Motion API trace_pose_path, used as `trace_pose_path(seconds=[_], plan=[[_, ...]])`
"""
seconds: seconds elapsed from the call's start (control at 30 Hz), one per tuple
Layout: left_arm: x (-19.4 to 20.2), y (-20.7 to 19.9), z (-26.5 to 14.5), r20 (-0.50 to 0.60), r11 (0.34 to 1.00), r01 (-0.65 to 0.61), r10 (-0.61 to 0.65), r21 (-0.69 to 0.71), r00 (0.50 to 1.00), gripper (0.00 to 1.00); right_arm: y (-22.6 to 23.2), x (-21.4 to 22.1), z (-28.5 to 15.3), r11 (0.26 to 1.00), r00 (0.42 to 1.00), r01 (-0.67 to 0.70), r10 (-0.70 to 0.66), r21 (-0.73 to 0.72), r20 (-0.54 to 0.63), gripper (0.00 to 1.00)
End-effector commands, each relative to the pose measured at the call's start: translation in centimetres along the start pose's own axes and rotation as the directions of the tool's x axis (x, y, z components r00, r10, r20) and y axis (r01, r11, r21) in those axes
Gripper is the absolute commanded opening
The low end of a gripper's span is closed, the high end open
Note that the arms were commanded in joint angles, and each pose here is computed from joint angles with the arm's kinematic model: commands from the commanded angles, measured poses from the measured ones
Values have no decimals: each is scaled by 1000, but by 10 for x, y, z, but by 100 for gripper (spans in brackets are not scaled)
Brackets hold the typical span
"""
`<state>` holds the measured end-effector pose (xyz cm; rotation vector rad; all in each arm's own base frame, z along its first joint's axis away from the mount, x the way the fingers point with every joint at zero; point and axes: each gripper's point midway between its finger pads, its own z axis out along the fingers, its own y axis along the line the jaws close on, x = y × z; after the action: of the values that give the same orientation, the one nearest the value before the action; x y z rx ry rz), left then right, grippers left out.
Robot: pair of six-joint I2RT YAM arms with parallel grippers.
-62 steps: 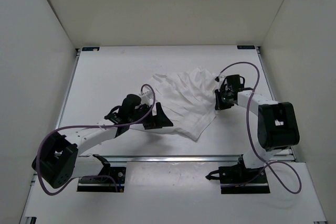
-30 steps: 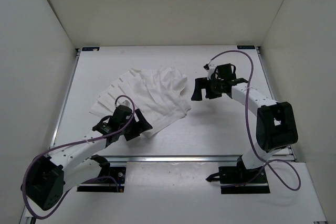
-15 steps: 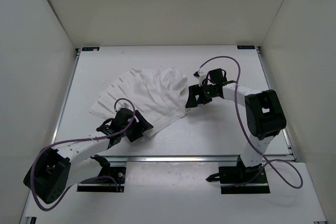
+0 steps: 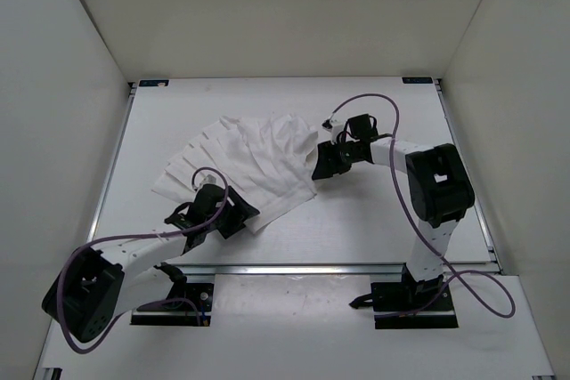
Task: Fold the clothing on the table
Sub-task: Flatten the skirt out
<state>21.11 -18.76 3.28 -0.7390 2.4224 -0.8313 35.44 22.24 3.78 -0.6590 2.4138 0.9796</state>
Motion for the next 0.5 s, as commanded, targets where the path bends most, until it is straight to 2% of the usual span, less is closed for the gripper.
trace_pose_path(seconds=[0.0, 0.17, 0.2, 0.23, 0.27, 0.33, 0.4, 0.47], plan=[[2, 3, 3, -1, 1000, 13, -13, 5, 1000, 76, 14, 4, 6, 999, 1000, 15, -16, -43, -13, 53], [5, 8, 3, -16, 1000, 7, -7, -9, 1000, 71, 18, 17, 14, 999, 999, -4, 2, -42, -43, 39], [7, 7, 3, -20, 1000, 9, -9, 1, 1000, 63, 17, 23, 16, 999, 998, -19, 17, -48, -54, 35], [8, 8, 2, -21, 1000, 12, -12, 5, 1000, 51, 18, 16, 16, 998, 999, -3, 0, -56, -39, 27], [10, 12, 2, -29, 1000, 21, -22, -2, 999, 44, 19, 15, 17, 998, 999, -36, 34, -55, -39, 23], [13, 19, 2, -35, 1000, 27, -27, -14, 999, 15, 17, 16, 20, 997, 997, -60, 57, -58, -49, 8], [9, 11, 3, -24, 1000, 24, -23, 16, 999, 0, 12, 15, 17, 996, 996, -81, 79, -46, -46, 0], [7, 11, 2, -19, 1000, 17, -17, 14, 1000, 0, 7, 12, 12, 994, 993, -110, 109, -25, -41, 0]])
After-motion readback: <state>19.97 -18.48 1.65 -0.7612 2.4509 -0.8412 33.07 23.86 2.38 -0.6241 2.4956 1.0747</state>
